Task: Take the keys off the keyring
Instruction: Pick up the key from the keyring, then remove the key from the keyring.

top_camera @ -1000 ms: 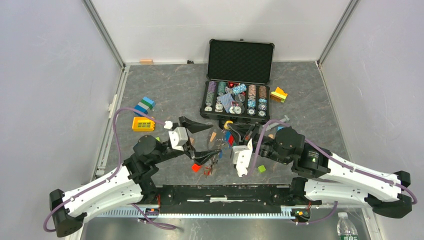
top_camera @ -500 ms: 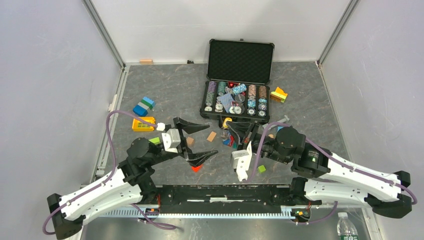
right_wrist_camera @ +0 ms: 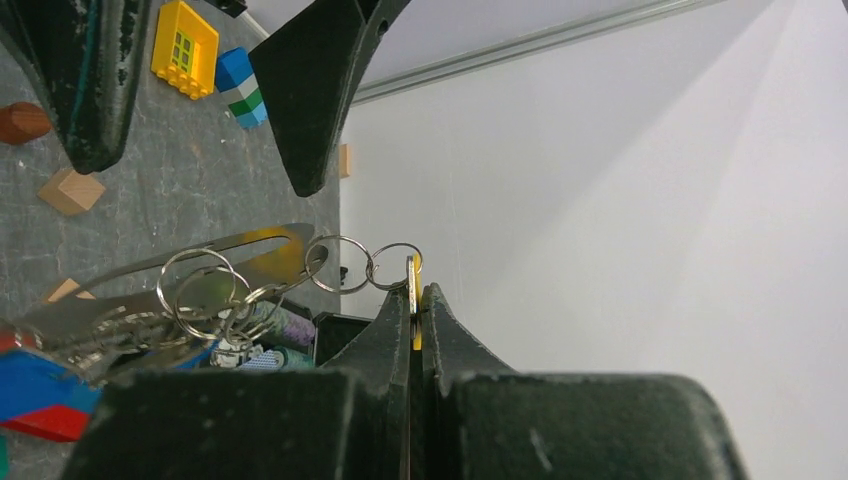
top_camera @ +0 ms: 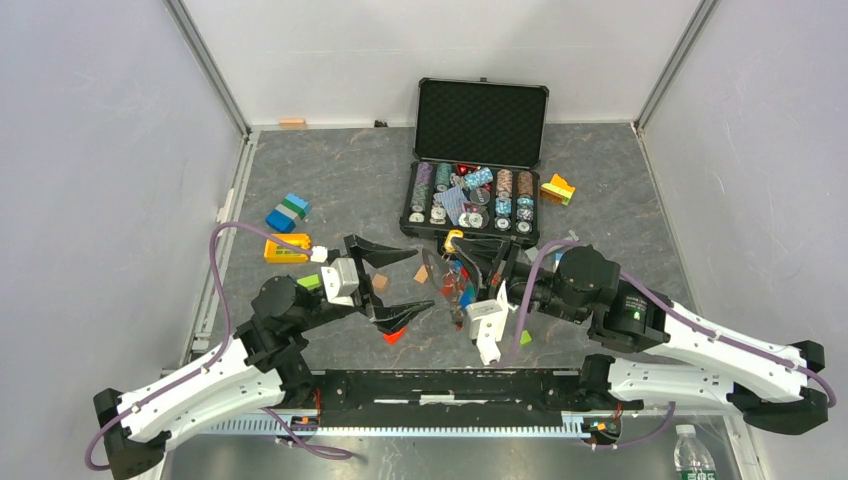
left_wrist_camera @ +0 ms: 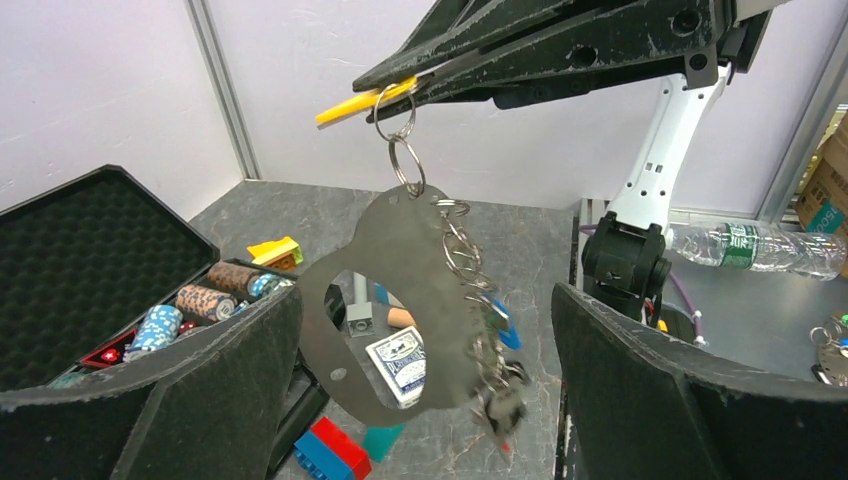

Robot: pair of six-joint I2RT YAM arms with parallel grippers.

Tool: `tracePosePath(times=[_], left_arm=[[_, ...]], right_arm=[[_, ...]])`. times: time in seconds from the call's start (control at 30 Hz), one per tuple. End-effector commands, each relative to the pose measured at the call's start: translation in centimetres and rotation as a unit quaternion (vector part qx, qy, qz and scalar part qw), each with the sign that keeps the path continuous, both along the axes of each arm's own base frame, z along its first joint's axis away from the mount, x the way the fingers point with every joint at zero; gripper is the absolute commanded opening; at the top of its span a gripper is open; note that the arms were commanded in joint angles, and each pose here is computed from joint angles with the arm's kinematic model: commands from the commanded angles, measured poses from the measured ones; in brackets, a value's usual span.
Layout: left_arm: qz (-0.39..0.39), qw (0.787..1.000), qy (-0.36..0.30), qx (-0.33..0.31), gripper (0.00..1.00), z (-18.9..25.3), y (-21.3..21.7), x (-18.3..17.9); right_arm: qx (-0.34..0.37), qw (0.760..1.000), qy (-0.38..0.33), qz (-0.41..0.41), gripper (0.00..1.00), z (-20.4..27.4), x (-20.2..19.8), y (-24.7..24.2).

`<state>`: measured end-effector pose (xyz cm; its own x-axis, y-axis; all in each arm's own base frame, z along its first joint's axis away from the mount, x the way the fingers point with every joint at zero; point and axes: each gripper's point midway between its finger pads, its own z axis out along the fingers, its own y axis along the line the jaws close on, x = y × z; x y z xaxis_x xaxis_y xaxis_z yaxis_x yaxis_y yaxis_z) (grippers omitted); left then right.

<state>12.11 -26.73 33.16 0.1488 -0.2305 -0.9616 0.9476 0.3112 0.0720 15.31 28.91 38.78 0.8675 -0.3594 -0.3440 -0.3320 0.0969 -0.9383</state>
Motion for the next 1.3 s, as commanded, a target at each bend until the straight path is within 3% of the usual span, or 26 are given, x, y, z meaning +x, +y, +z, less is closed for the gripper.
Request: tracePosePath(times=[0.0, 0.4, 0.87, 1.27], left_arm=[[0.003, 0.999, -0.036, -0.026, 1.00, 3.0, 0.4, -0.2], [-0.027, 0.997, -0.073, -0.023, 1.00, 4.8, -0.3, -1.1], [-0.064, 0.995, -0.082, -0.006, 1.00, 4.0, -1.2, -2.0], [-0.076, 0.993, -0.086, -0.003, 0.90, 3.8, -1.8, -2.1]], right_arm=[[0.020, 0.999, -0.036, 0.013, 0.00, 2.7, -0.5, -0.2], [0.017, 0.996, -0.064, 0.067, 0.00, 3.2, -2.2, 0.6], [0.045, 0.995, -0.044, 0.076, 0.00, 4.5, -2.5, 1.0], [0.077, 0.991, -0.014, 0.105, 0.00, 5.7, -3.5, 1.5]])
